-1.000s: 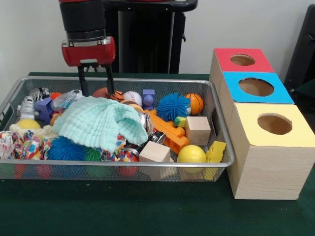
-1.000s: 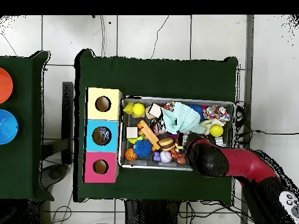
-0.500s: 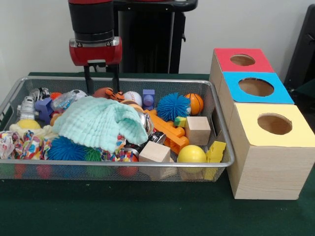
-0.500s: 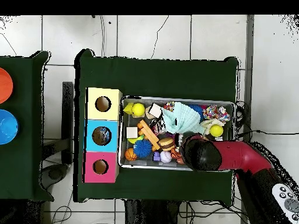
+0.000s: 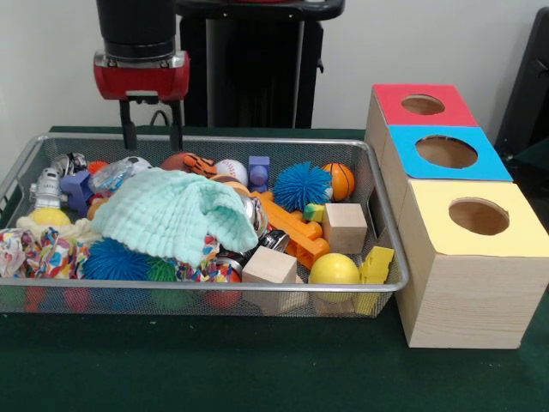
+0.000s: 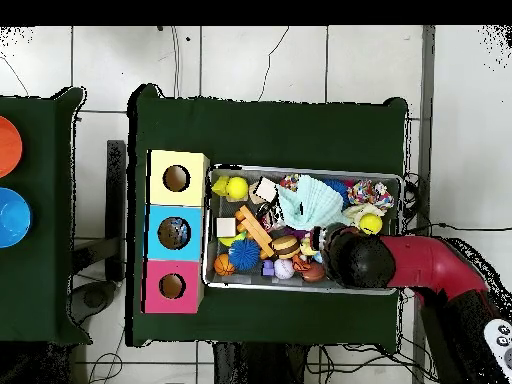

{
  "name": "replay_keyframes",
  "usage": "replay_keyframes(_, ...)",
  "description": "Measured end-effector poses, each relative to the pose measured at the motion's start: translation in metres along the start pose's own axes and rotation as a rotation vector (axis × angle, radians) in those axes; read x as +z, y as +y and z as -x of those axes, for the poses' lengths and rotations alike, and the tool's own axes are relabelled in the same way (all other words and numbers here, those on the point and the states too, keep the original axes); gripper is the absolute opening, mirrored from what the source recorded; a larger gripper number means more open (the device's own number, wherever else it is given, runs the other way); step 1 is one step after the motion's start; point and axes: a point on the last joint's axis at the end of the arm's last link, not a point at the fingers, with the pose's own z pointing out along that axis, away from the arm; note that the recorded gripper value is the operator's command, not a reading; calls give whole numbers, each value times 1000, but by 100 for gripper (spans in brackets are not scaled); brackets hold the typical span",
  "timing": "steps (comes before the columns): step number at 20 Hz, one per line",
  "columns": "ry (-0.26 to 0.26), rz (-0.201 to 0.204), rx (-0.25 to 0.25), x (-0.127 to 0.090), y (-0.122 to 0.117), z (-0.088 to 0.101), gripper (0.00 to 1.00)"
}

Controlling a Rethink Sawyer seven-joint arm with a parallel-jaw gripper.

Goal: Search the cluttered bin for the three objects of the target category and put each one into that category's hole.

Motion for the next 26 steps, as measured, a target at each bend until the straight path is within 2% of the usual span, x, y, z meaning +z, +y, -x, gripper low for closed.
replay_keyframes(3,31,-20,18,-9,-15,2,100)
replay_keyframes(11,56,-45,55,-19,-42,10,100)
replay_keyframes(20,31,-56,67,-20,-52,24,100)
replay_keyframes(26,42,-43,65,-9,-50,23,100)
